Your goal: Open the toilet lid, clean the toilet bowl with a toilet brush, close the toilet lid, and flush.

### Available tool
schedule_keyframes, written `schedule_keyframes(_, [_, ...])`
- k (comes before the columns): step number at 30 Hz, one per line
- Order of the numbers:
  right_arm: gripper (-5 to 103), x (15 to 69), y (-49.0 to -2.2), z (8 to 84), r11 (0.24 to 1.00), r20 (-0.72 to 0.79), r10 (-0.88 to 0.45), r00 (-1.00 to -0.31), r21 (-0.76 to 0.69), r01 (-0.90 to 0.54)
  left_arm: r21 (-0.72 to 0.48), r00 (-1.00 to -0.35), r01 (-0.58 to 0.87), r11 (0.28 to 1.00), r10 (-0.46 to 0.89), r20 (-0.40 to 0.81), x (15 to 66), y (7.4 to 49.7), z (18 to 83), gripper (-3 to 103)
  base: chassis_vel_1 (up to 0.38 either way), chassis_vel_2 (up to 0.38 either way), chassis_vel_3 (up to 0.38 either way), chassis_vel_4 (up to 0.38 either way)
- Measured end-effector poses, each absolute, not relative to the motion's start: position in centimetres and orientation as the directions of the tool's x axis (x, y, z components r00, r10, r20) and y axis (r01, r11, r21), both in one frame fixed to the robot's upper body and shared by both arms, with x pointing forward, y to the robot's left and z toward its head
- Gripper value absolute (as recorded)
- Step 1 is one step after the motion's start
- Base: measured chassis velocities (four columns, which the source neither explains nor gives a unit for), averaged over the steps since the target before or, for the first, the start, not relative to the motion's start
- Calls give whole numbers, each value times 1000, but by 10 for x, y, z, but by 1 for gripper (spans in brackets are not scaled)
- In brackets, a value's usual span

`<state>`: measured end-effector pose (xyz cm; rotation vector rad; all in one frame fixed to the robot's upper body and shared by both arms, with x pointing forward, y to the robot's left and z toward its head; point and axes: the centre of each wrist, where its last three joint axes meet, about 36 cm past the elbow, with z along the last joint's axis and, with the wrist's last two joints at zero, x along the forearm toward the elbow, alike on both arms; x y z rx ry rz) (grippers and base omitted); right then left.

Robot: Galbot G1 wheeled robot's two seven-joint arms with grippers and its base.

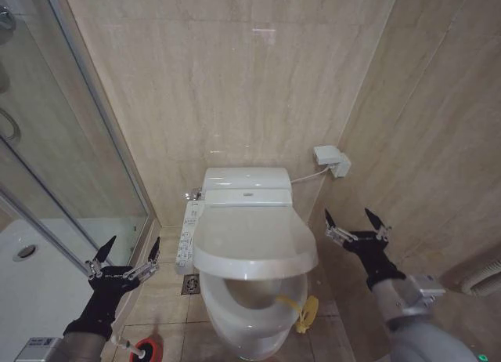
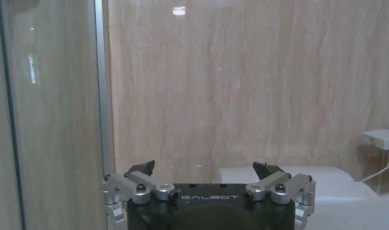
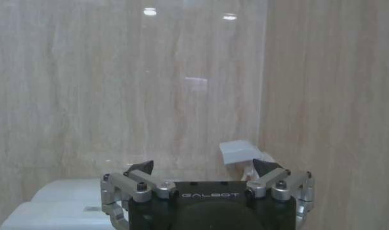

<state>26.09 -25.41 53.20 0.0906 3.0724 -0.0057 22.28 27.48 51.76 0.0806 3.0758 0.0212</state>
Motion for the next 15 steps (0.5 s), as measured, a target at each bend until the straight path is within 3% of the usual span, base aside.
schedule_keyframes(15, [100, 242, -250, 526, 991, -66, 134, -989, 33, 132, 15, -997, 52, 999, 53, -64, 223, 275, 518, 100, 0, 0, 0, 0])
